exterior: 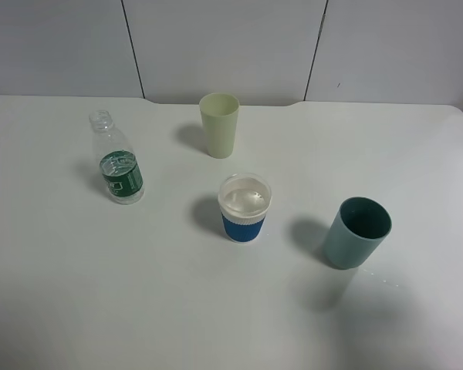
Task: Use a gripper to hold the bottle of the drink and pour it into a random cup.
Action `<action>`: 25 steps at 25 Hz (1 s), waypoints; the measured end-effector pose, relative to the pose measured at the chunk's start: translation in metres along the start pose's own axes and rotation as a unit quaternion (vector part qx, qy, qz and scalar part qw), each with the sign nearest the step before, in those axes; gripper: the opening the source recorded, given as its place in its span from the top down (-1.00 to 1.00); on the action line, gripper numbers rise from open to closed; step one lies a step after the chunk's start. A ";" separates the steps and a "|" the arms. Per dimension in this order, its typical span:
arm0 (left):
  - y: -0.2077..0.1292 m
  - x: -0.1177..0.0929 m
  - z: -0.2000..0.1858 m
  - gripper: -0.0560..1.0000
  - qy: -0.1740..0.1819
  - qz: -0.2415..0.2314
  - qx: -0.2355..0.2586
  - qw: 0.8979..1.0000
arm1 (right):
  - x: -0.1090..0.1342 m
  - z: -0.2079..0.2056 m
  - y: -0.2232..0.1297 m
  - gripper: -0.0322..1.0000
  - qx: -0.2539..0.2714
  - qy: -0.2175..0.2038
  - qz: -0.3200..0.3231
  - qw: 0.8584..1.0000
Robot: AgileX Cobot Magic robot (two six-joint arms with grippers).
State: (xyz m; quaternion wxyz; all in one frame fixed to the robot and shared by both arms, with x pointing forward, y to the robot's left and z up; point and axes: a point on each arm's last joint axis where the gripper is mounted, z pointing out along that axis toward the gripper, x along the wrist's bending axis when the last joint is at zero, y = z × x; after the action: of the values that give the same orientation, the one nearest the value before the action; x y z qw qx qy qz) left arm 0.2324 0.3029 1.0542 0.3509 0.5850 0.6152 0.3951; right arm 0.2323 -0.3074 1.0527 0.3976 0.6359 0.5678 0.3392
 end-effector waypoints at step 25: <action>0.000 0.000 0.000 -0.95 0.000 -0.001 0.000 1.000 | 0.000 0.000 0.000 -0.29 0.000 0.000 0.000 1.000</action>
State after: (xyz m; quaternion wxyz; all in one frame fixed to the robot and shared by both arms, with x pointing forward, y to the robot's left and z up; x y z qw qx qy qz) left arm 0.2324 0.3030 1.0542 0.3510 0.5843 0.6159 0.3951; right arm 0.2323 -0.3074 1.0527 0.3976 0.6359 0.5678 0.3392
